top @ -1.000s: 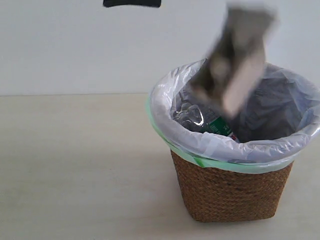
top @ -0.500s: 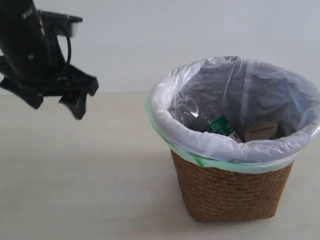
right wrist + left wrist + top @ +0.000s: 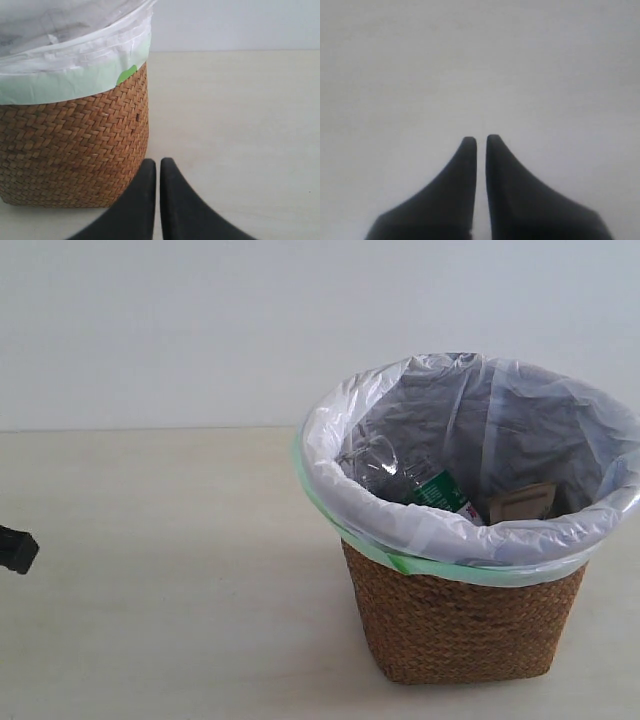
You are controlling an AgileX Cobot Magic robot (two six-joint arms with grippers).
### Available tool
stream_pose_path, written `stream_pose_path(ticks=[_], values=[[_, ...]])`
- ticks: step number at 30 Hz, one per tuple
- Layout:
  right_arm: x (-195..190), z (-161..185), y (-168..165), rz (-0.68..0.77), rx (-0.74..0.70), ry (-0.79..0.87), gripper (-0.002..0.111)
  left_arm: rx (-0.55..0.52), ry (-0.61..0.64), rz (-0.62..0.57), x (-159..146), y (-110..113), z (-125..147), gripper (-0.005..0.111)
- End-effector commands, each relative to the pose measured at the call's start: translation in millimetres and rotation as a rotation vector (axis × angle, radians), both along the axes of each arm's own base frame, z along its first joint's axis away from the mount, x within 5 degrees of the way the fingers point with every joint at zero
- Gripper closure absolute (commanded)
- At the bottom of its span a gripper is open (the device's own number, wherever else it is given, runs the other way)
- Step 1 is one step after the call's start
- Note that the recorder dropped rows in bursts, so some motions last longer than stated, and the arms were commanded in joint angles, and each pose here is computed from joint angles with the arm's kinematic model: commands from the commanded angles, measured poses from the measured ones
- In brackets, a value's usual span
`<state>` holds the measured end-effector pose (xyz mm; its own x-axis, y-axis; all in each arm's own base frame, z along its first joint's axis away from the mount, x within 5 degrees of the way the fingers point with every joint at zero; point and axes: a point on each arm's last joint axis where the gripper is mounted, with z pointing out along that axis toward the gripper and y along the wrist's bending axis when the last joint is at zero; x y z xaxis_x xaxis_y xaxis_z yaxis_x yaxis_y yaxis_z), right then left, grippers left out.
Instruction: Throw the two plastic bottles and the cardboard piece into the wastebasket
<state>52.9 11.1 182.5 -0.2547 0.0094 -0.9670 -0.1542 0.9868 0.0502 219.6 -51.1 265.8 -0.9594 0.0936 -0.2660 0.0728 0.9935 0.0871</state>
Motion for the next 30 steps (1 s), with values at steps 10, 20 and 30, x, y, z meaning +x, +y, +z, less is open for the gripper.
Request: stream_pose_path(ticks=[10,20,30], values=[[0,1,-1,-0.006,-0.008,-0.012,0.108,-0.447,-0.449,0.063,-118,13,-9,0.103],[0,1,-1,-0.006,-0.008,-0.012,0.108,-0.573,-0.576,0.083,-148,18,-12,0.103],[0,1,-1,-0.006,-0.008,-0.012,0.108,-0.588,-0.632,-0.014,-158,17,-7,0.103]])
